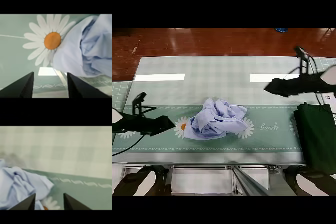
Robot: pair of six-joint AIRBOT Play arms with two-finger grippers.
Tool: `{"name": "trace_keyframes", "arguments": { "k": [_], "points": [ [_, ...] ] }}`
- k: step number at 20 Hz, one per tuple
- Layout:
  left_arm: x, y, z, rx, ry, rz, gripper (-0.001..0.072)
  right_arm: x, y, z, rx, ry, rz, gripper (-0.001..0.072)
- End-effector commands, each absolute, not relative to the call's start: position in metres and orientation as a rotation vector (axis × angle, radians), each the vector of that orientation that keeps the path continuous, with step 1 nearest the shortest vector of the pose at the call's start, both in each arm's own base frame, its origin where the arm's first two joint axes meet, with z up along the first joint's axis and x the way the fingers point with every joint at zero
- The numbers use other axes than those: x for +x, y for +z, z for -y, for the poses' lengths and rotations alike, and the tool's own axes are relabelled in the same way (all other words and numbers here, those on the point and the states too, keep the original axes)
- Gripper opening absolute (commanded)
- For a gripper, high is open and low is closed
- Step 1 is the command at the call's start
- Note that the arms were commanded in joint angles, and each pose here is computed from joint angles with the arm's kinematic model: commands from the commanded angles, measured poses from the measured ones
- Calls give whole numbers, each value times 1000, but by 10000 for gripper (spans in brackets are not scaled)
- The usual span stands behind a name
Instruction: Fold the shirts.
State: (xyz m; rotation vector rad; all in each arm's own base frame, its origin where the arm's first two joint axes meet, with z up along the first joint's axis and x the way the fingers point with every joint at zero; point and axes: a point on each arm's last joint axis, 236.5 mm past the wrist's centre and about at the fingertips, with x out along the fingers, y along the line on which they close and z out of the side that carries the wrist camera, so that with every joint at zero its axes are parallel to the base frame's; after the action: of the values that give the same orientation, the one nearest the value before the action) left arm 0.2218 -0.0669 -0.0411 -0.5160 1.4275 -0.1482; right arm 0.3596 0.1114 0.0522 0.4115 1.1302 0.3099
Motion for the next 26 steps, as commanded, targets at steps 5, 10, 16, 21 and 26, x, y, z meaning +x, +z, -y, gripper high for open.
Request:
{"name": "trace_keyframes", "arguments": {
  "k": [5, 10, 16, 21, 26],
  "points": [
    [235, -87, 129, -656, -298, -1561, 508, 290, -30, -74, 523, 175, -1325, 407],
    [245, -98, 137, -633, -318, -1589, 507, 305, -34, -97, 651, 239, -1291, 407],
    [248, -103, 137, -614, -341, -1601, 17, 311, -69, -130, 807, 327, -1386, 407],
    [248, -101, 138, -606, -354, -1602, 17, 313, -103, -166, 746, 359, -1462, 407],
    [248, -101, 138, -606, -354, -1601, 17, 338, -101, -200, 678, 447, -1469, 406]
  ]
}}
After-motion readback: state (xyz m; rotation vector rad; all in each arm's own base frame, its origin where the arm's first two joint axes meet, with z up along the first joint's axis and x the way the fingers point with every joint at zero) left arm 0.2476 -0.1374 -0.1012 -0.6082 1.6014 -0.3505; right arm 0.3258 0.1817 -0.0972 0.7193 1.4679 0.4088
